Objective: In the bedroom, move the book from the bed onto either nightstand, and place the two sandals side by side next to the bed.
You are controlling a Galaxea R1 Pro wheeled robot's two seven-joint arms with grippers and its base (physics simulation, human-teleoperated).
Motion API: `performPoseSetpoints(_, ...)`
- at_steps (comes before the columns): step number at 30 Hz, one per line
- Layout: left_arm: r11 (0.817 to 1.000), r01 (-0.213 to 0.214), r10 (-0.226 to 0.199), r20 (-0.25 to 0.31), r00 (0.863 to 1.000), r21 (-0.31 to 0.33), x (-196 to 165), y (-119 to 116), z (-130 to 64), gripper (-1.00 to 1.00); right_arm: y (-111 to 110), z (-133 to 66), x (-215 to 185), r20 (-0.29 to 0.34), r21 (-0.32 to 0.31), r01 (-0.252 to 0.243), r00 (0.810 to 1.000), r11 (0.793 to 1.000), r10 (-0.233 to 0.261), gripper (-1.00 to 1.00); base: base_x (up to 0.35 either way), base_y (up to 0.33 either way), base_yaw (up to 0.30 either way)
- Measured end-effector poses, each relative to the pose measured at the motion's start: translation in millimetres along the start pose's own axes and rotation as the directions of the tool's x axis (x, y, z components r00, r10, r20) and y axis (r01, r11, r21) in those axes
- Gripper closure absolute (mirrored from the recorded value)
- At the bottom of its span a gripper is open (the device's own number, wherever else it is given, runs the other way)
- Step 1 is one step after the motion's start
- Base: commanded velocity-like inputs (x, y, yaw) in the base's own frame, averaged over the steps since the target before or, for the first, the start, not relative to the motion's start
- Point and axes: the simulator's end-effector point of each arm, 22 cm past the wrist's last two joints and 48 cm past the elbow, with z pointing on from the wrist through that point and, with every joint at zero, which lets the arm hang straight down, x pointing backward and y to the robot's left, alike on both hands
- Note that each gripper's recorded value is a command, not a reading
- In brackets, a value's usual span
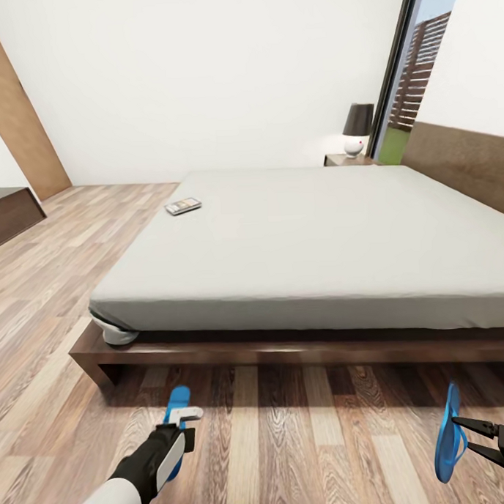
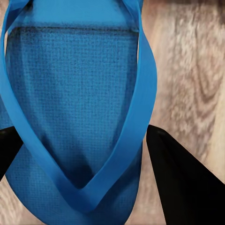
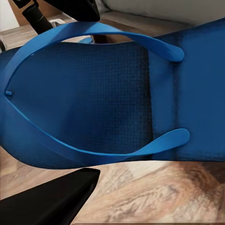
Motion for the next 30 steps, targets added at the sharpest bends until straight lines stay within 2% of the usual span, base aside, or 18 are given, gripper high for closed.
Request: performPoseSetpoints(30,1.0,-0.02,0.02,-0.12,0.993,-0.003,54,-4,41.3,1.0,-47,19.1,18,-0.056,0.085,-0.064,0.996,0.994,0.069,1.0,0.0,0.0,0.0)
